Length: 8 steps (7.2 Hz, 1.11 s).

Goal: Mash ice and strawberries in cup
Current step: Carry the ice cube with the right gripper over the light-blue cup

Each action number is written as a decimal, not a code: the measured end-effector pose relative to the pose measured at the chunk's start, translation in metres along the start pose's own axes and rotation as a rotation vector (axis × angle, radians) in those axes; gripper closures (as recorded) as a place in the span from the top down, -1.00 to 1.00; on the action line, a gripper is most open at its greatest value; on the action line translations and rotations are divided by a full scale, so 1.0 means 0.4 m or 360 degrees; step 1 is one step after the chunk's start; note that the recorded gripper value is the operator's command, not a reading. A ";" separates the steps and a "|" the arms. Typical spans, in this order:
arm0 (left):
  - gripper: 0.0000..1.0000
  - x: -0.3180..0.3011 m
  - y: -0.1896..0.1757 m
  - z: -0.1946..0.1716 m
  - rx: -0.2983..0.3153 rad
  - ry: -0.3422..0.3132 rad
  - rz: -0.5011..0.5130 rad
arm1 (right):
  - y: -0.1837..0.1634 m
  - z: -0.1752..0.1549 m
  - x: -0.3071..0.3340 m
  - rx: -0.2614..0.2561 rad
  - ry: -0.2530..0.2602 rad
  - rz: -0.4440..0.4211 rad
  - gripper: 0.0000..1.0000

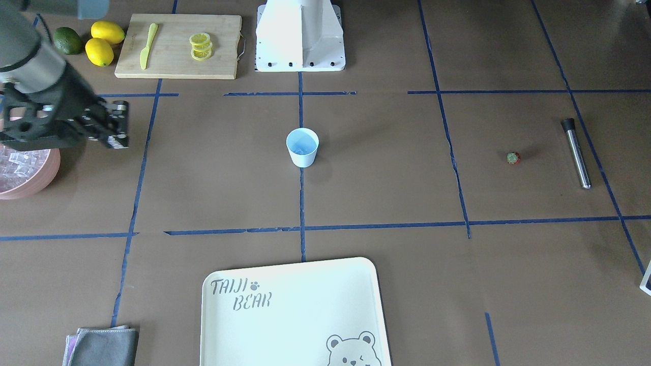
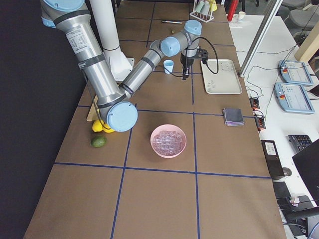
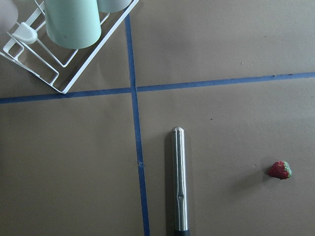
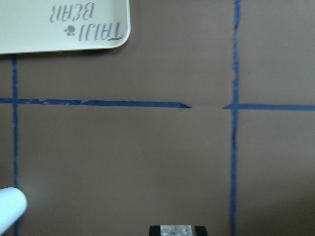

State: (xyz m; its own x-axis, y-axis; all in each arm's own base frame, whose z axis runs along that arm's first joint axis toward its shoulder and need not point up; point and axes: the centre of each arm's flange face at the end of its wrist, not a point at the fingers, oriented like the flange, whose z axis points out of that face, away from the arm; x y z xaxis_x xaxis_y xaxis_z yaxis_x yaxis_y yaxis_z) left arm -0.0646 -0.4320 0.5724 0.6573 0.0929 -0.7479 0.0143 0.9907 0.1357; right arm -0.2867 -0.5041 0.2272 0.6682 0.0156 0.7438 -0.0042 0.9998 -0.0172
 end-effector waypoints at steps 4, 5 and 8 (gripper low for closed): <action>1.00 -0.004 0.001 0.009 -0.0011 0.0001 -0.0014 | 0.165 0.215 -0.548 0.0086 0.0036 0.0255 -1.00; 1.00 -0.007 0.001 0.011 -0.0014 0.0000 -0.0017 | 0.180 0.268 -0.590 0.0102 0.0043 0.0258 -1.00; 1.00 -0.009 0.002 0.013 -0.0017 0.0001 -0.0023 | 0.216 0.347 -0.635 0.0090 0.0083 0.0237 -1.00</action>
State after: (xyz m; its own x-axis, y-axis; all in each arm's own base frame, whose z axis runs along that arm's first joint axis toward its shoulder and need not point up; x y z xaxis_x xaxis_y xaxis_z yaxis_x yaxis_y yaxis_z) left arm -0.0629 -0.4322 0.5786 0.6568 0.0789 -0.7499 0.0156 0.9929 0.1182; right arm -0.5601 -0.4203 0.1298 0.6946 0.1649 0.7003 -0.1472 0.9854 -0.0860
